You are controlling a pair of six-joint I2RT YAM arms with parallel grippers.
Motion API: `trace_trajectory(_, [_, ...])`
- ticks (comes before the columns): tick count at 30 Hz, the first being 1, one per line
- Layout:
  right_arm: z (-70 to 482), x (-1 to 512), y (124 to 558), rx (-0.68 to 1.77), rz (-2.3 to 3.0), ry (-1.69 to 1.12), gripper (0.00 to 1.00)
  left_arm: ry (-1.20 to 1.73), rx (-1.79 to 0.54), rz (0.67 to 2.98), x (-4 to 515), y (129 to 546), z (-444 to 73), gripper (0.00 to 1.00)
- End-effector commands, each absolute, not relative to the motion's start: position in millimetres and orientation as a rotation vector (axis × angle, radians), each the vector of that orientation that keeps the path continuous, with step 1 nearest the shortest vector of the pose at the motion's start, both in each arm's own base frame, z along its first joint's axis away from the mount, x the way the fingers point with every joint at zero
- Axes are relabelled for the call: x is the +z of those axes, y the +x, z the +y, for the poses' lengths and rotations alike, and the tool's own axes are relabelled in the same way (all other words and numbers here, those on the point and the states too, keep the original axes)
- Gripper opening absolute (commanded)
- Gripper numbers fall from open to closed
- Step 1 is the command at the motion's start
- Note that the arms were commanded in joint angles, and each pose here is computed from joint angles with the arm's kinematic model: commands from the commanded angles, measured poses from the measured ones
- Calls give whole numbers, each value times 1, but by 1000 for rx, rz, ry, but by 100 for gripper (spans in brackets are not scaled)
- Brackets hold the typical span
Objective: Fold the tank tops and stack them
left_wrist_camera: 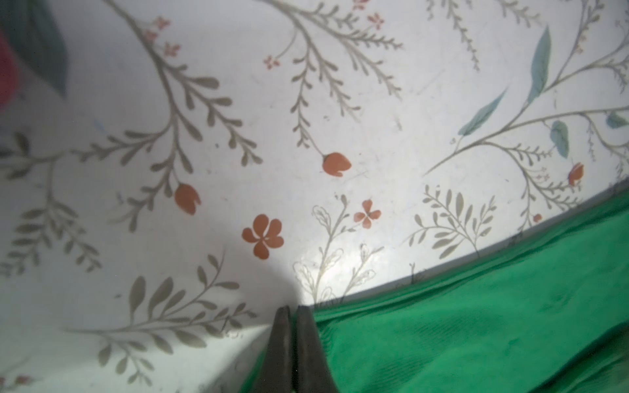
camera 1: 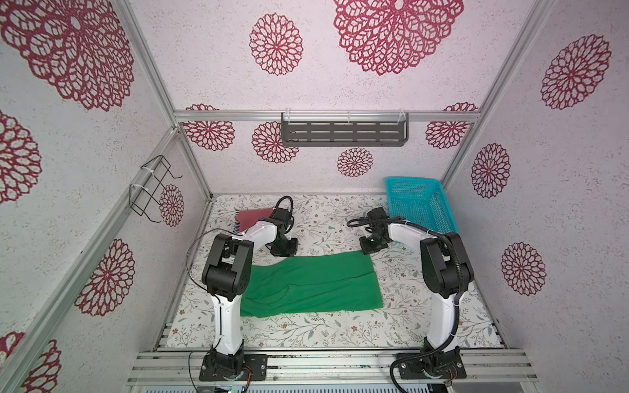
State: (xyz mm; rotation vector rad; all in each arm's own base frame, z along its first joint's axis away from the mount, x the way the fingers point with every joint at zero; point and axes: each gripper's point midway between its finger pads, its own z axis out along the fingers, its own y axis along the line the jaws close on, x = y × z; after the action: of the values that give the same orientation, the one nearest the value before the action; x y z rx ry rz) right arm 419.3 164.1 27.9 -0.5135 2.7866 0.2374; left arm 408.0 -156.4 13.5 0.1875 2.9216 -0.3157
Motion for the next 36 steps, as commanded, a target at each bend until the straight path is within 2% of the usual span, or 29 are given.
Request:
trace_trajectory(1, [163,65,436,197,2668,-551,0,230,-249,2855,29,424,-154,0])
trace_trajectory(9, [161,88,436,171,2586,-598,0,271,-196,2767,62,448,-154,0])
trace_trajectory(16, [158,108,425,161,2510,-646,0,279,-127,2742,74,439,-151,0])
trace_trajectory(18, [157,112,419,154,2492,-661,0,274,-107,2690,93,435,-152,0])
trace_trajectory(26, [153,108,383,149,2461,-724,0,207,-16,2623,104,405,-148,0])
trace_trajectory(36, [156,106,338,94,2446,-751,0,-74,13,2674,79,335,-140,0])
